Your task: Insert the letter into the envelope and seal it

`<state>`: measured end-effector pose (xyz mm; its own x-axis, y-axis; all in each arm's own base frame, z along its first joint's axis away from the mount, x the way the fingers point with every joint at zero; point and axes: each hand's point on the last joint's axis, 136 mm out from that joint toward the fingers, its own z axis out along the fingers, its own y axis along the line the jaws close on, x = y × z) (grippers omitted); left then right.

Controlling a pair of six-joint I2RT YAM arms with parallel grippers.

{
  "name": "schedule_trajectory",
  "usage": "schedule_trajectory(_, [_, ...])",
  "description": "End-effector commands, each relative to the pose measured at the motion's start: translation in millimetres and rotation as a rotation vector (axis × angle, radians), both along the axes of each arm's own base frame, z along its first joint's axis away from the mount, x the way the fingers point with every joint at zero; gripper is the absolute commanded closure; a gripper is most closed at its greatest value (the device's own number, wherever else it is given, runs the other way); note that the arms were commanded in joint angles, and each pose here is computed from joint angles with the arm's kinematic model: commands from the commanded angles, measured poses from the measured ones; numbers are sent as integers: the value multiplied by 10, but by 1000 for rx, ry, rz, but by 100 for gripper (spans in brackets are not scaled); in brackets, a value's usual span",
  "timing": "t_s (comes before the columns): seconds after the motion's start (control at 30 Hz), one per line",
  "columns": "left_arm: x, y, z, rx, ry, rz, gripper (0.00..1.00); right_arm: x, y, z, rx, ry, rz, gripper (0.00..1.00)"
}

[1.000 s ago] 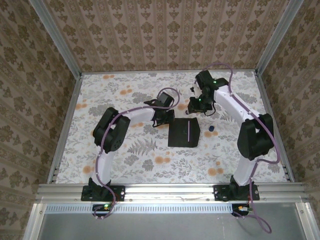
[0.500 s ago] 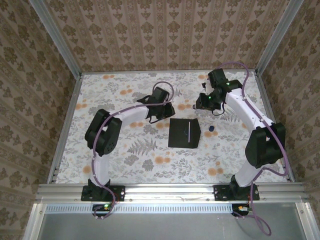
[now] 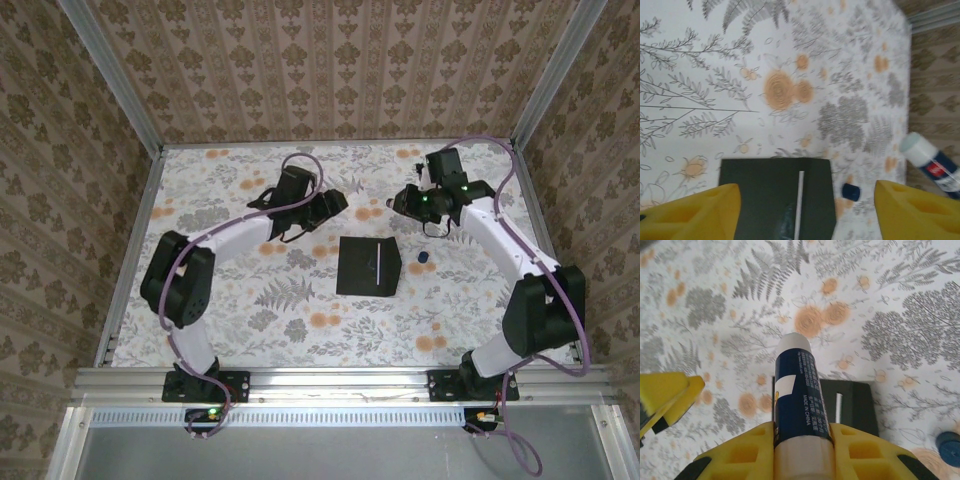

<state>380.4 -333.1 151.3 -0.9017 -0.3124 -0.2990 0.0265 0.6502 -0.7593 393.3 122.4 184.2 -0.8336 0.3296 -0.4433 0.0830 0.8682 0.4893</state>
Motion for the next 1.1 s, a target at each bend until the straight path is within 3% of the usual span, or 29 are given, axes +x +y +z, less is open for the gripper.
schedule_trajectory(0.0, [-28,-9,389,-142,-41,9,22,181,118,379,152,-159,-47,84])
schedule_trajectory(0.17, [-104,31,689,-271,-60,42,15,192,280,576,270,-261,-64,84])
schedule_trajectory(0.47, [-170,120,1015,-478,-64,125,12,194,726,864,414,-396,-47,83])
schedule_trajectory(1.07, [-168,299,1230,-643,-81,232,11,-40,1285,1013,480,-445,22,83])
